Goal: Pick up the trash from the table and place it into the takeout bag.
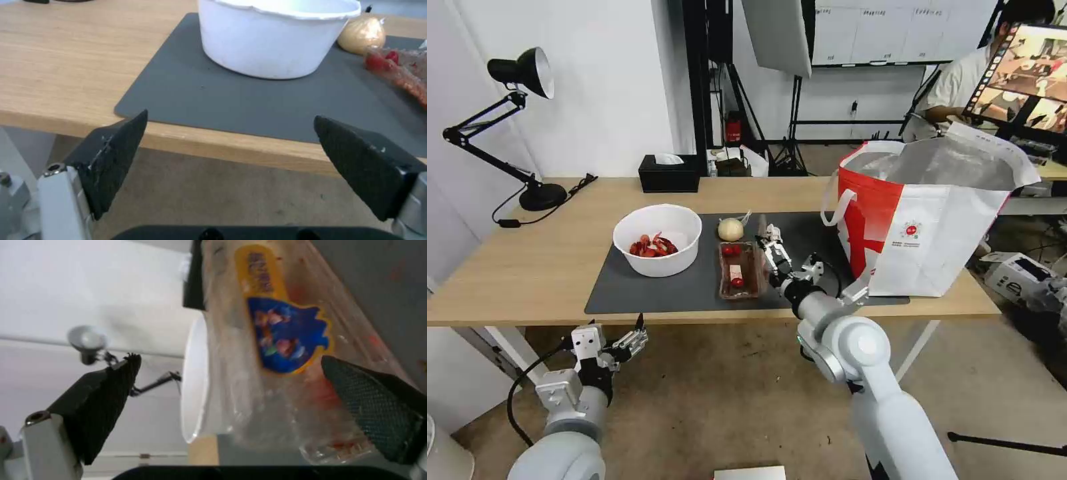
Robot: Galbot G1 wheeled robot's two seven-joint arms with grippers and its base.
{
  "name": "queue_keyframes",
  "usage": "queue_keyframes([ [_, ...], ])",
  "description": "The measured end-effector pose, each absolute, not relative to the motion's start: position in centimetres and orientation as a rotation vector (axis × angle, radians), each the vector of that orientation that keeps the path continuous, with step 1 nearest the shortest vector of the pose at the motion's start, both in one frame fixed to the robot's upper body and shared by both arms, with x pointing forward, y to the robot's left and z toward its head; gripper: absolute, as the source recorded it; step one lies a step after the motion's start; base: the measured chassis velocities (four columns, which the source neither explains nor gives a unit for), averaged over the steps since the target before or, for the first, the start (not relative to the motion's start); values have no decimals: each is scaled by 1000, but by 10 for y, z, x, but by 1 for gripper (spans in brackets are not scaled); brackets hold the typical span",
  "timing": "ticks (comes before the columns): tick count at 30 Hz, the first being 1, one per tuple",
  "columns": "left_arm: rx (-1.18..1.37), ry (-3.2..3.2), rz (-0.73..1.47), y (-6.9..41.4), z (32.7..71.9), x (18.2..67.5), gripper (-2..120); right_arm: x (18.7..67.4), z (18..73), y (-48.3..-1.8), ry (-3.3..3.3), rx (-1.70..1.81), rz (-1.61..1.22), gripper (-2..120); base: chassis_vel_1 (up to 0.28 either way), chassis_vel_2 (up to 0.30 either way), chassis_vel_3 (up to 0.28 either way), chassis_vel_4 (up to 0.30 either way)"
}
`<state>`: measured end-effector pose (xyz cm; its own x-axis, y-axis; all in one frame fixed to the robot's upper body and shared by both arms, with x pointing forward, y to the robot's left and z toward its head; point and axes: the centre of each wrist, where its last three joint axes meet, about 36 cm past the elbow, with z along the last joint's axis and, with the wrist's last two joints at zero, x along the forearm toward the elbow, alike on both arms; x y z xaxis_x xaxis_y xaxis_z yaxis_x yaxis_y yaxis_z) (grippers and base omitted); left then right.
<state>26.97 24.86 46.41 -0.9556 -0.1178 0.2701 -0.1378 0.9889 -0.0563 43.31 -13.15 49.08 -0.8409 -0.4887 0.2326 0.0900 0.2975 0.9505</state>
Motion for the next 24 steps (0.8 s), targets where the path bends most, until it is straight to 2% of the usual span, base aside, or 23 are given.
queue_keyframes([
  [9, 192, -2860, 97, 248, 463, 268, 100, 453, 485, -122, -2045, 324, -1483, 100, 0, 0, 0, 0],
  [18, 194, -2868, 94, 249, 466, 267, 100, 451, 488, -125, -2042, 337, -1488, 100, 0, 0, 0, 0],
  [24, 202, -2867, 97, 249, 469, 262, 100, 443, 508, -135, -2109, 447, -1472, 100, 0, 0, 0, 0],
])
